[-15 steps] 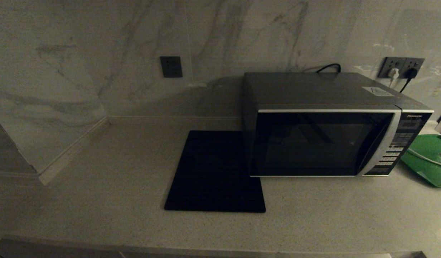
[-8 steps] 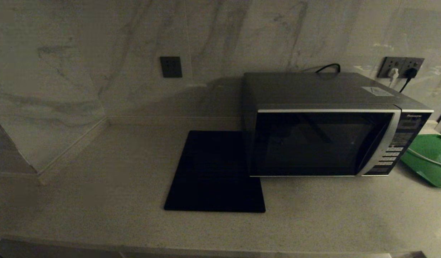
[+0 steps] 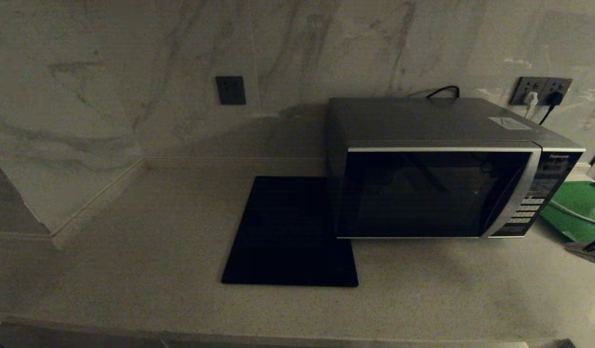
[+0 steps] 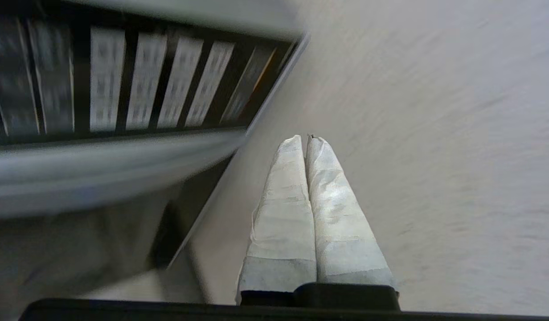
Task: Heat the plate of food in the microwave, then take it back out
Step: Open the microwave oven
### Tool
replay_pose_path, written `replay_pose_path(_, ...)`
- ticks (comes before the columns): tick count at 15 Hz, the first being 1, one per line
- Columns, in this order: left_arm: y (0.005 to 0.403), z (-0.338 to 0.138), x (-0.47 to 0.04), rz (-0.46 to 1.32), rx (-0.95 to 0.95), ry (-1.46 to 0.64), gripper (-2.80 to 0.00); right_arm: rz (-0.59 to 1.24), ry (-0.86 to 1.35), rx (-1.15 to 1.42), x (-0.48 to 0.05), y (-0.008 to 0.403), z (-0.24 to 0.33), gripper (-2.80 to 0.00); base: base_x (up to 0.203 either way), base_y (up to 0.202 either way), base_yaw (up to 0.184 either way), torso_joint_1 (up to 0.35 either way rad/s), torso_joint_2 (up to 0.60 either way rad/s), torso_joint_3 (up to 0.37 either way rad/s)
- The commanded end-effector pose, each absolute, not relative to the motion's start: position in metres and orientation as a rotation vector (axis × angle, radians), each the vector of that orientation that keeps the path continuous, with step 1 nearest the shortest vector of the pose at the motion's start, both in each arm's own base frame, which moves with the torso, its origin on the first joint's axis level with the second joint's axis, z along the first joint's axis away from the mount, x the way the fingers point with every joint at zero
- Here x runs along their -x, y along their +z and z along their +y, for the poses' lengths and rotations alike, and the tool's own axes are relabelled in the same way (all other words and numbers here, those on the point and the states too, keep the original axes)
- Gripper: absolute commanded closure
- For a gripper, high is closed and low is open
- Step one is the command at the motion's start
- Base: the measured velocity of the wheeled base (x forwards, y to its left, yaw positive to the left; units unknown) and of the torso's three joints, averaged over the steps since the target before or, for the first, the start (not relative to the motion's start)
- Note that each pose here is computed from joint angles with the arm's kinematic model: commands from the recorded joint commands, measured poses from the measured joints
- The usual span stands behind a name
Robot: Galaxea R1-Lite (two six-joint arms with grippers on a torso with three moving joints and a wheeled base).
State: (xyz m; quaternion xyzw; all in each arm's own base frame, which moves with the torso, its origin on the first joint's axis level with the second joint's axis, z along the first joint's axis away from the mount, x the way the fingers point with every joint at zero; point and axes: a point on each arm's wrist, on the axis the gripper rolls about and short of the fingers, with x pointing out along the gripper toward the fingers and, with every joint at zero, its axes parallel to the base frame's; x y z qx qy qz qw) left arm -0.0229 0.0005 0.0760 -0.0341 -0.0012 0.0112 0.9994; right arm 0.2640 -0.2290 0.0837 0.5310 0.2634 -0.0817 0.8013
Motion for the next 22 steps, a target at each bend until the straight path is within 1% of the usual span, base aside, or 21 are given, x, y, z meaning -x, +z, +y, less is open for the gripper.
replay_pose_path(1,0.076,0.001,0.023,-0.002,0.069,0.023,0.0,0.608,-0.123,-1.191,-0.272,0.063,-0.232,0.0,0.0,0.0,0.0,0.0,0.0,0.0)
replay_pose_path(4,0.076,0.001,0.023,-0.002,0.069,0.023,0.0,0.653,-0.078,-1.21,-0.283,0.049,-0.225,0.0,0.0,0.0,0.0,0.0,0.0,0.0)
replay_pose_path(8,0.076,0.001,0.023,-0.002,0.069,0.023,0.0,0.669,-0.049,-1.206,-0.301,0.039,-0.228,0.0,0.0,0.0,0.0,0.0,0.0,0.0)
replay_pose_path(17,0.076,0.001,0.023,-0.002,0.069,0.023,0.0,0.628,0.003,-1.163,-0.331,0.044,-0.238,0.0,0.0,0.0,0.0,0.0,0.0,0.0)
replay_pose_path(22,0.076,0.001,0.023,-0.002,0.069,0.023,0.0,0.63,0.005,-1.176,-0.339,0.038,-0.241,0.0,0.0,0.0,0.0,0.0,0.0,0.0)
